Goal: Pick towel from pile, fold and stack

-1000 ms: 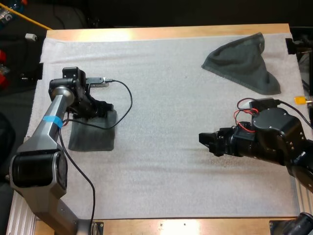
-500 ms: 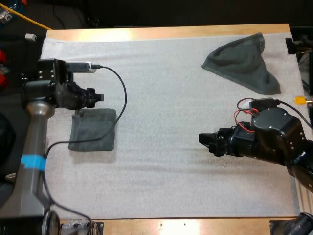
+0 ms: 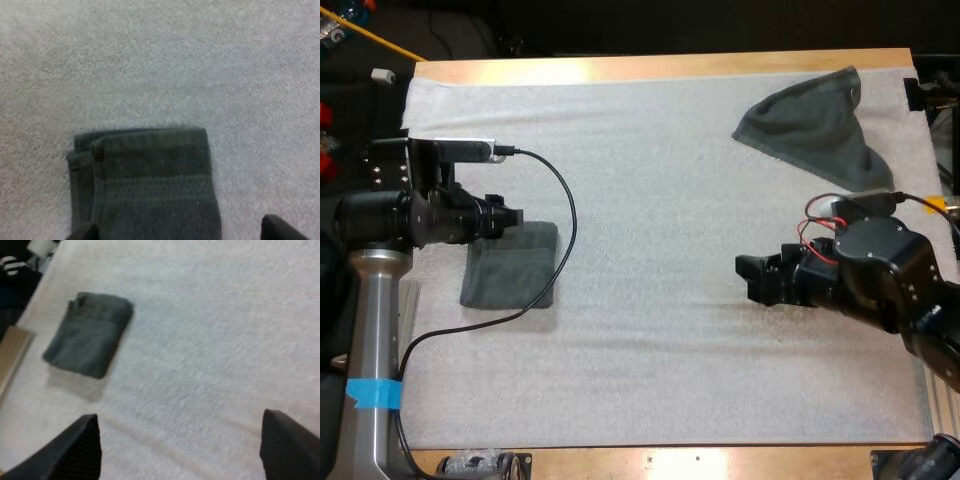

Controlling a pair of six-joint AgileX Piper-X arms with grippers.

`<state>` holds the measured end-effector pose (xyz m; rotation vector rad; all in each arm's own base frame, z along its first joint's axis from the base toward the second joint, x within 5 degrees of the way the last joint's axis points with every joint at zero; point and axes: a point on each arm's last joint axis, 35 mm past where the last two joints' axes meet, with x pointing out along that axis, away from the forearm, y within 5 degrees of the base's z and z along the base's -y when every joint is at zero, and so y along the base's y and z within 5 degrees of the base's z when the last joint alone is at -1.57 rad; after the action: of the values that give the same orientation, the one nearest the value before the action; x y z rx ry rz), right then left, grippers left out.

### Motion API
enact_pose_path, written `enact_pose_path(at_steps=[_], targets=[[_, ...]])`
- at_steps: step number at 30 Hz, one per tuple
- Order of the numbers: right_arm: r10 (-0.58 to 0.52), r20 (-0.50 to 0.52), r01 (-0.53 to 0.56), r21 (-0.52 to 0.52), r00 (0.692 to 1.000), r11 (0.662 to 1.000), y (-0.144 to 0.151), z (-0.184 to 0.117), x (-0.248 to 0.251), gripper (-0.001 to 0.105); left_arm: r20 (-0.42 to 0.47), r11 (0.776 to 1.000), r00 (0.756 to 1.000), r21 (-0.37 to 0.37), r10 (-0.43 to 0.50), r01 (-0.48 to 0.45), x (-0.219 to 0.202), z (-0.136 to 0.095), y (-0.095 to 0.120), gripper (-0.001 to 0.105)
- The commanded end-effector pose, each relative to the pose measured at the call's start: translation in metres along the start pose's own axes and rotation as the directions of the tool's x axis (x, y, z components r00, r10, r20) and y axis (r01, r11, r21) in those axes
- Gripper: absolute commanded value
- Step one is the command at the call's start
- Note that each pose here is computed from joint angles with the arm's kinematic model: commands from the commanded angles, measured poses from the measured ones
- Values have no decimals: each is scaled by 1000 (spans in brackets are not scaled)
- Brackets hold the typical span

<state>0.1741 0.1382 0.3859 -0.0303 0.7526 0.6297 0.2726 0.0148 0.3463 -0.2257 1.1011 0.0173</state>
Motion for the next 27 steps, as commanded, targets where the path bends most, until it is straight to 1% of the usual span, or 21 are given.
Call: enact_pose_path(at_steps=[1,2,6,9,11,12,14,18,20,21,22,24,26,27], targets=[[-39,9,39,3,999,999,-8,2,3,64,-12,1000,1000,-3,-1,1,-4,-2,-1,61],[-70,9,70,29,998,997,-17,4,4,64,-26,1000,1000,-1,1,-1,-4,-4,0,61],[-149,17,148,71,989,986,-45,7,1,64,-60,1000,998,19,5,-4,-4,-8,0,61],[-216,18,213,112,976,971,-67,6,-6,64,-78,1000,997,19,7,-6,-4,-10,0,61],[-253,1,250,138,968,958,-82,3,-13,64,-83,1000,997,19,8,-6,-4,-10,0,61],[-262,-4,260,142,965,955,-85,2,-15,64,-84,1000,996,18,8,-7,-4,-10,0,61],[-308,-31,309,152,951,939,-97,-3,-24,64,-84,1000,996,18,8,-7,-6,-11,0,61],[-371,-59,376,160,927,913,-110,-13,-43,64,-64,1000,998,25,6,-4,-13,-13,0,61],[-417,-67,422,178,906,889,-117,-20,-58,64,-46,1000,999,30,4,-2,-19,-15,-1,61],[-426,-70,431,180,902,884,-118,-22,-61,64,-39,999,999,33,3,-1,-21,-16,-1,61],[-449,-71,455,182,891,872,-120,-25,-69,64,-30,999,1000,37,1,1,-24,-17,-2,61],[-484,-72,489,185,872,853,-122,-30,-80,64,-15,999,1000,46,-2,3,-29,-19,-3,61],[-529,-57,529,204,847,824,-121,-34,-92,64,1,999,1000,49,-14,14,-35,-23,-4,61],[-535,-50,533,206,843,821,-120,-35,-95,64,4,999,1000,50,-21,21,-37,-24,-4,61]])
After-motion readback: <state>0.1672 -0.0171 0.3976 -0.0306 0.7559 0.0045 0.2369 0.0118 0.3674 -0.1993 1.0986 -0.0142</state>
